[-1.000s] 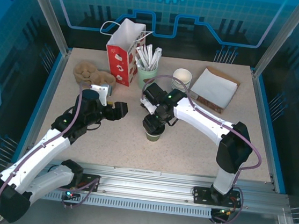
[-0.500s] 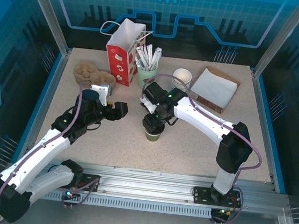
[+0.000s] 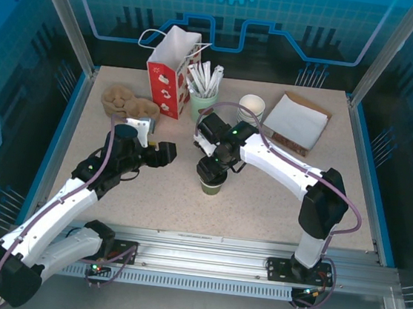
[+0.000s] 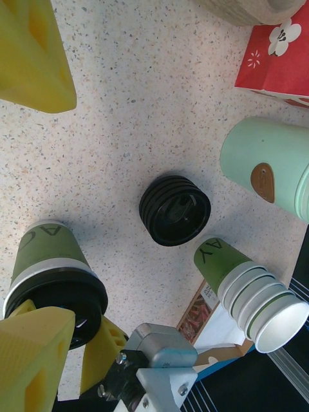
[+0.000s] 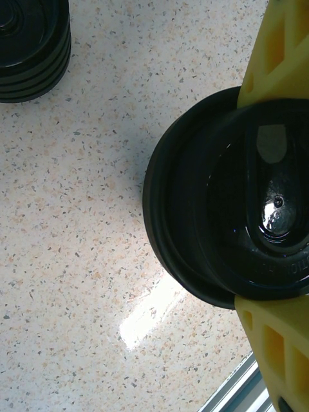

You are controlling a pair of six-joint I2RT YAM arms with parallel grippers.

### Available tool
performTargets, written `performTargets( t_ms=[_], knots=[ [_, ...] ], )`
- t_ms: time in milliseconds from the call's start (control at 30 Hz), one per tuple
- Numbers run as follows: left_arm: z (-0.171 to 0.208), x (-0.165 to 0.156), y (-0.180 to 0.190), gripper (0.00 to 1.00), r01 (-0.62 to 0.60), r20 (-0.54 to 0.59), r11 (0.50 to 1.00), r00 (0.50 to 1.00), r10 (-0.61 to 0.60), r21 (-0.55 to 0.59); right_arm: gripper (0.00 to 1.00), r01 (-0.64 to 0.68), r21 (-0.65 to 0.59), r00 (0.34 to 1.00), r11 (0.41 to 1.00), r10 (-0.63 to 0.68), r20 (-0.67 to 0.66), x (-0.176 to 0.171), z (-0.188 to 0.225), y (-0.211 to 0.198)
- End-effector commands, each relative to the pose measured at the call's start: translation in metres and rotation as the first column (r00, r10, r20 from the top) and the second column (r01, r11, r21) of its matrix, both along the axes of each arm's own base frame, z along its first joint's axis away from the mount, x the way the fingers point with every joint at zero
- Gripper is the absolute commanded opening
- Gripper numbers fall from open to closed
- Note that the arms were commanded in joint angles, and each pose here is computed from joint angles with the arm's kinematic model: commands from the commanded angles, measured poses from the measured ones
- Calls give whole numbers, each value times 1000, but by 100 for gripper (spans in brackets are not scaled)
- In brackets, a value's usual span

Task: Pack the takeout coffee

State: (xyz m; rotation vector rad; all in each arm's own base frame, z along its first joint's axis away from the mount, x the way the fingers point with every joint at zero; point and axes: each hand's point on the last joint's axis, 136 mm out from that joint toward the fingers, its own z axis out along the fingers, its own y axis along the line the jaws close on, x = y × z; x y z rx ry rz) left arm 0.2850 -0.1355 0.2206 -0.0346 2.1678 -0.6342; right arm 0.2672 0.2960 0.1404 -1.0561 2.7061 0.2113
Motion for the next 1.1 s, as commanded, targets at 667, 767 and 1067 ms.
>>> performTargets(
  t_ms=[667,767,1067],
  knots=[
    [-9,-3,0,81,16,-15,1000,1000,-16,5,59,-15,-2,999,1000,14,-28,-4,1,-1],
    [-9,-3,0,81,17,-16,1000,1000,-17,8,59,-14,6,1000,1000,14,-22,-4,6,-1],
    [-11,-4,-3,81,30,-22,1000,999,-30,0,59,-13,20,1000,1000,14,-19,-8,13,-2]
  ],
)
